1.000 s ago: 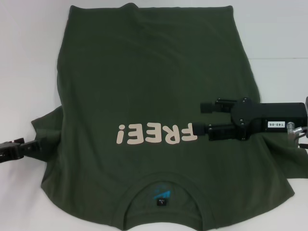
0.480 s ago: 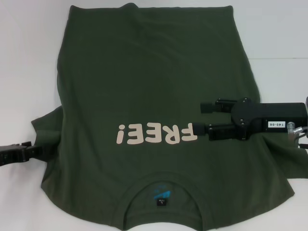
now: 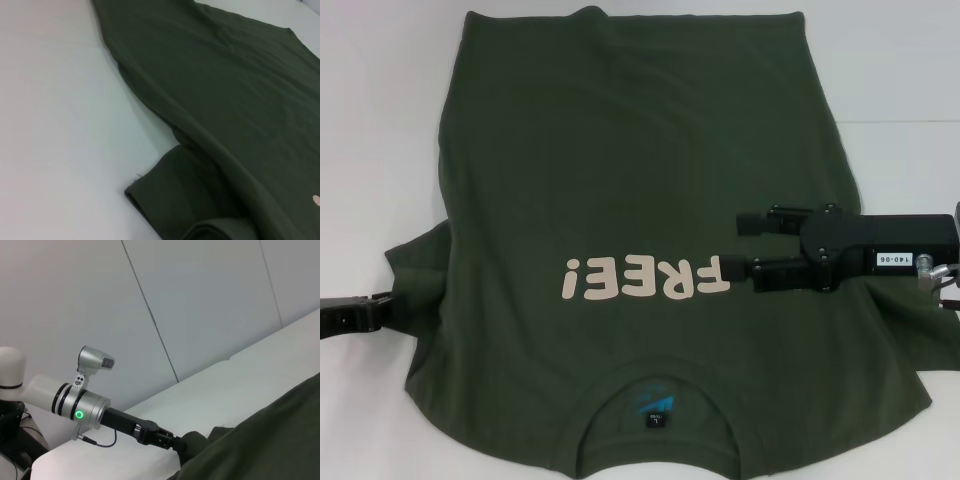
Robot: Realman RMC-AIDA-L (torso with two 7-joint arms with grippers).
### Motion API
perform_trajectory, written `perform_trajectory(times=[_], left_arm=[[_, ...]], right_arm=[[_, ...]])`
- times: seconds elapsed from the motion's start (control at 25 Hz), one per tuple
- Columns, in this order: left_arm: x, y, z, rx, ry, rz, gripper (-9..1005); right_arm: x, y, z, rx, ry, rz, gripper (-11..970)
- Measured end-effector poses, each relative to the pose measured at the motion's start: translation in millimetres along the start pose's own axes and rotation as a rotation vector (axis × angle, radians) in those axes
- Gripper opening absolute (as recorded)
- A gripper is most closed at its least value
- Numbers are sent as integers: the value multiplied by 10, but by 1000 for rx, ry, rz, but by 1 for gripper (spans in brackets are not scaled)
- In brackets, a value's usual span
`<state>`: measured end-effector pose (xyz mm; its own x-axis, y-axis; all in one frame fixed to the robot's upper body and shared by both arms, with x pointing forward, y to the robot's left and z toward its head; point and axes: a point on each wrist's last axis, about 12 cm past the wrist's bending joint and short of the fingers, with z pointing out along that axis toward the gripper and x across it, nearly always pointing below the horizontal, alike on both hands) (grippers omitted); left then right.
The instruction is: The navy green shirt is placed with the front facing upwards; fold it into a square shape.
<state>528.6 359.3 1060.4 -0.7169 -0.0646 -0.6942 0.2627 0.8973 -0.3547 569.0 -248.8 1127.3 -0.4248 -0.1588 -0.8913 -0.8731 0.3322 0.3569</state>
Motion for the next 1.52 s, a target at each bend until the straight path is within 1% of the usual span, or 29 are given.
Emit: perform_trajectory(times=[0.4, 0.56, 0.84, 1.08, 1.52], left_arm=[[-73, -7, 6, 1, -7, 17, 105], [-123, 36, -37, -22, -21, 22, 0], [-253, 211, -183, -116, -53, 13, 2], [-367, 293, -282, -181, -65, 31, 10], [-546, 330, -302, -235, -71, 77, 25]], right_arm=[[2, -1, -17, 6, -17, 0, 902], [8, -1, -22, 7, -19, 3, 902], [10, 9, 4, 2, -22, 9, 900], [23, 13, 39, -3, -25, 18, 900], [66, 20, 43, -2, -27, 34, 898]])
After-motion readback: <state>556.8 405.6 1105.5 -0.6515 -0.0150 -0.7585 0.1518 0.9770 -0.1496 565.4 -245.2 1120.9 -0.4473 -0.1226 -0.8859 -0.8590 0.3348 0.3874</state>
